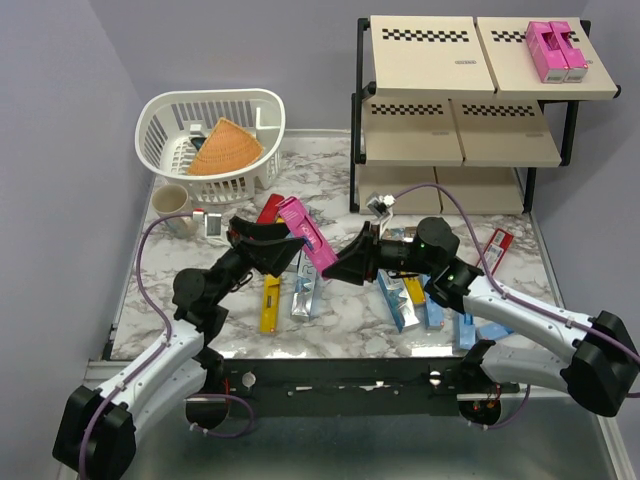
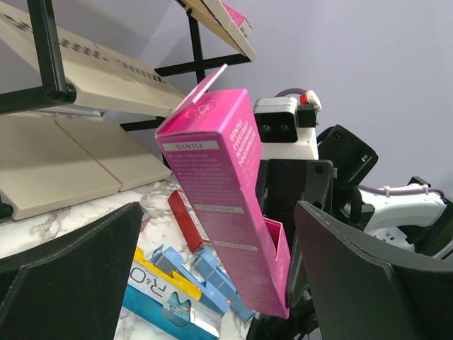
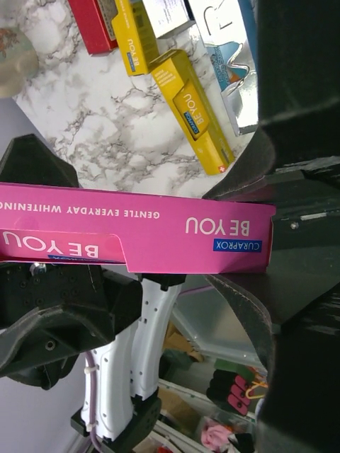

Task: Place and organize the toothpastes onto the shelf
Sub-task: Pick up the toothpaste from the center of the board.

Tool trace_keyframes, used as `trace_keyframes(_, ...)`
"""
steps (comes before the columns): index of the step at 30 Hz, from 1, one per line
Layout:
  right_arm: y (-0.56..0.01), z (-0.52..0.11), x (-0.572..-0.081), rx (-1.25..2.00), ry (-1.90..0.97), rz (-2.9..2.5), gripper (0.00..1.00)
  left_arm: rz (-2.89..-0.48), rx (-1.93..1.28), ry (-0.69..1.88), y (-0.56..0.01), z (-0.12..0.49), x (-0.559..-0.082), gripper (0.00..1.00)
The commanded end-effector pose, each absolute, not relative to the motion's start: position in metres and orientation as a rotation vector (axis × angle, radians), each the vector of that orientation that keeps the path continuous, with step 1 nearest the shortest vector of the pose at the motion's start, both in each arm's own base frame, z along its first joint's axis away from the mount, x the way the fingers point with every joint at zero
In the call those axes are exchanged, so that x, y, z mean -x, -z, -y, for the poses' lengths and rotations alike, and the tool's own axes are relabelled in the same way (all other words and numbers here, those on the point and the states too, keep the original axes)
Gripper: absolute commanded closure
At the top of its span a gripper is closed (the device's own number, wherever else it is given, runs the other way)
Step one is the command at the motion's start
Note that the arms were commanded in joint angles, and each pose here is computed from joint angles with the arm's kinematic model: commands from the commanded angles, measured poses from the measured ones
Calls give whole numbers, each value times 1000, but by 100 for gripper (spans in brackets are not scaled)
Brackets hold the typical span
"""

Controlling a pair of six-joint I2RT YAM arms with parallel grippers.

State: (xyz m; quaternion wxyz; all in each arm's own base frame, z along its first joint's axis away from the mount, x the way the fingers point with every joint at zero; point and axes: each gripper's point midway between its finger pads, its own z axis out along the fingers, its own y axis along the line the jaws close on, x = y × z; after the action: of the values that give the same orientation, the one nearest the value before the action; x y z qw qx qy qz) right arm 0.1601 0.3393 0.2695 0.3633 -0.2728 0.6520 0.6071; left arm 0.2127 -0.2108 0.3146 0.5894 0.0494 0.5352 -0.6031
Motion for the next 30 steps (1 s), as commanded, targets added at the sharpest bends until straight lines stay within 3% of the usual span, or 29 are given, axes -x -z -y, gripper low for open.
trace_keyframes(1,-285,-342,-149,743,-1645,-1592,63,-1149,-91,1421,-338,211,-214,1)
trace_keyframes(8,-277,-345,-147,755,-1668,-1614,62,-1126,-91,1458,-346,220,-212,21)
trace_keyframes(12,-276,-346,-146,763,-1667,-1615,60,-1120,-77,1500,-347,222,-208,43)
trace_keyframes(16,-275,-345,-147,756,-1661,-1618,57,-1123,-62,1517,-348,223,-206,55)
trace_keyframes(21,-275,-343,-151,761,-1613,-1611,41,-1132,-10,1516,-349,220,-210,72)
trace_keyframes(24,-276,-339,-156,771,-1536,-1593,25,-1149,53,1523,-349,218,-215,76)
trace_keyframes(30,-280,-320,-173,803,-1274,-1516,3,-1253,316,1530,-334,209,-239,80)
